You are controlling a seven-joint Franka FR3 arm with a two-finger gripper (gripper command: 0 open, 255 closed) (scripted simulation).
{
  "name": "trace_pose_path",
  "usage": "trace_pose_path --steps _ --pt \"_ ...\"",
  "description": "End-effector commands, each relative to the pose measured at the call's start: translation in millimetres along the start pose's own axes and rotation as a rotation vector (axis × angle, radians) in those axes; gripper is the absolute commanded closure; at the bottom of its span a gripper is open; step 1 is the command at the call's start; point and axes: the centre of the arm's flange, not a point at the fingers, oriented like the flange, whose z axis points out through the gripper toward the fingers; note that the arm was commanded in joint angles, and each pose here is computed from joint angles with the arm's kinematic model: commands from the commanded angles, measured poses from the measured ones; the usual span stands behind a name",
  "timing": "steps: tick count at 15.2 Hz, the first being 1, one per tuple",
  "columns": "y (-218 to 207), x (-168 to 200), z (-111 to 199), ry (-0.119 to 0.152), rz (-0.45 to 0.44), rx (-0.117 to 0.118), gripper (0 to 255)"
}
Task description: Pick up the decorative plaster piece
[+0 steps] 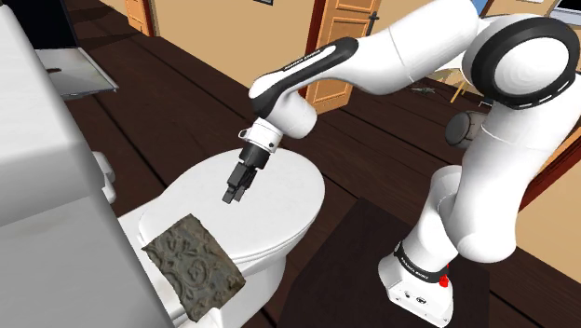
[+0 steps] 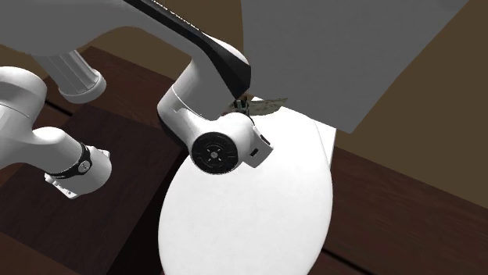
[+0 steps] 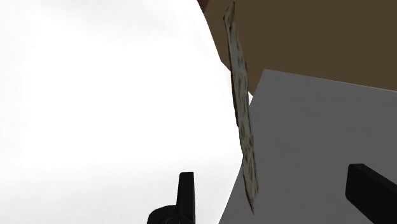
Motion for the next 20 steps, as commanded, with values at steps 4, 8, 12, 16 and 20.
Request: trace_pose_path --steps 4,8,12,16,20 --pt "-4.8 30.0 56.8 0.001 -0.045 0.122 0" --pt "-0.4 36.6 80.8 0.001 -0.058 0.157 0" --pt "14.1 33.2 95.8 0.001 -0.058 0.157 0" --pt "19.3 31.6 101.8 0.001 -0.058 0.157 255" --pt "19.7 31.9 102.3 0.001 -0.058 0.157 255"
